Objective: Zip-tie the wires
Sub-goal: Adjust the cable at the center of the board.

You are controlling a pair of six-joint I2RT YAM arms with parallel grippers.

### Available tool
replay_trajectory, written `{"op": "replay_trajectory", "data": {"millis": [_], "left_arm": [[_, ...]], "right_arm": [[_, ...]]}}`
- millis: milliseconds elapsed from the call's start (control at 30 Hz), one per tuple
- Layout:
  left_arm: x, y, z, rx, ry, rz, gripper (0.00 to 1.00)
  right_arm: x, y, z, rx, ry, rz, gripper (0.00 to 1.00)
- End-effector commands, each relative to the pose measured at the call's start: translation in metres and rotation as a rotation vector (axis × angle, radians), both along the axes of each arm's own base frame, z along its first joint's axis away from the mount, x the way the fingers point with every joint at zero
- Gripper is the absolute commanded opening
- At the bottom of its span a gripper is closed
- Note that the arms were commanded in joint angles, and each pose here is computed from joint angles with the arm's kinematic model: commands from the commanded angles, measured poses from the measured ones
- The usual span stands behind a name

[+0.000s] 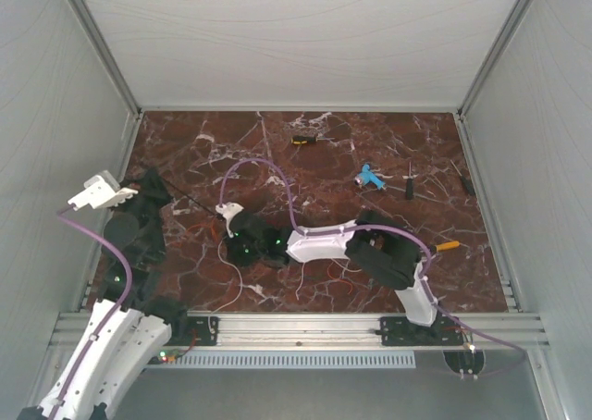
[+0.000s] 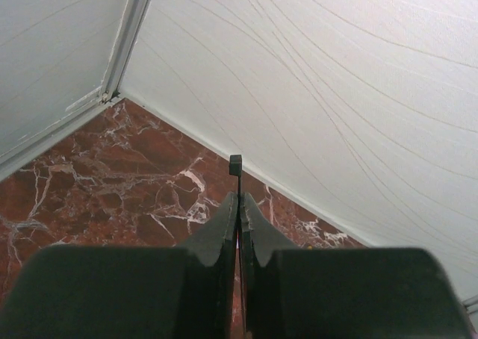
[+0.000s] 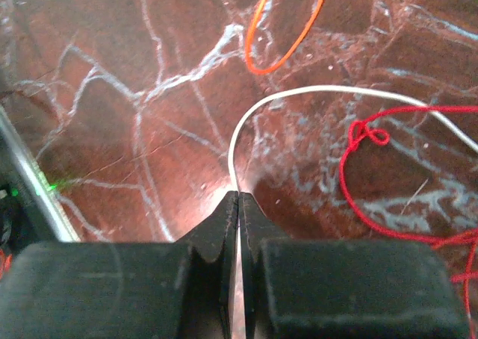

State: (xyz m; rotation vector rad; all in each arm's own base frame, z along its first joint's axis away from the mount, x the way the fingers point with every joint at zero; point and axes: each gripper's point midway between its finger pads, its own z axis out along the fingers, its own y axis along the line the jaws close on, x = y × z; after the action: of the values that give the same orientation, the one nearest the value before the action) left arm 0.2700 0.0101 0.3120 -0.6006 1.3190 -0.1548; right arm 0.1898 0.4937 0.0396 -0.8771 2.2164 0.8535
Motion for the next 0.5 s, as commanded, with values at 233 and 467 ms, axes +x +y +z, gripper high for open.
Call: {"op": "replay_trajectory", "data": {"millis": [233, 467], "left_arm": [[-0.005, 0.002, -0.003, -0.043, -0.036, 0.001, 0.0], [0.0, -0.002, -0.014, -0.049, -0.022, -0.013, 0.0]], "right_arm": [[0.077, 0.016, -0.032, 0.044, -0.024, -0.11, 0.0], [0.13, 0.006, -0.038, 0.056, -0.031, -0.188, 0.0]]}}
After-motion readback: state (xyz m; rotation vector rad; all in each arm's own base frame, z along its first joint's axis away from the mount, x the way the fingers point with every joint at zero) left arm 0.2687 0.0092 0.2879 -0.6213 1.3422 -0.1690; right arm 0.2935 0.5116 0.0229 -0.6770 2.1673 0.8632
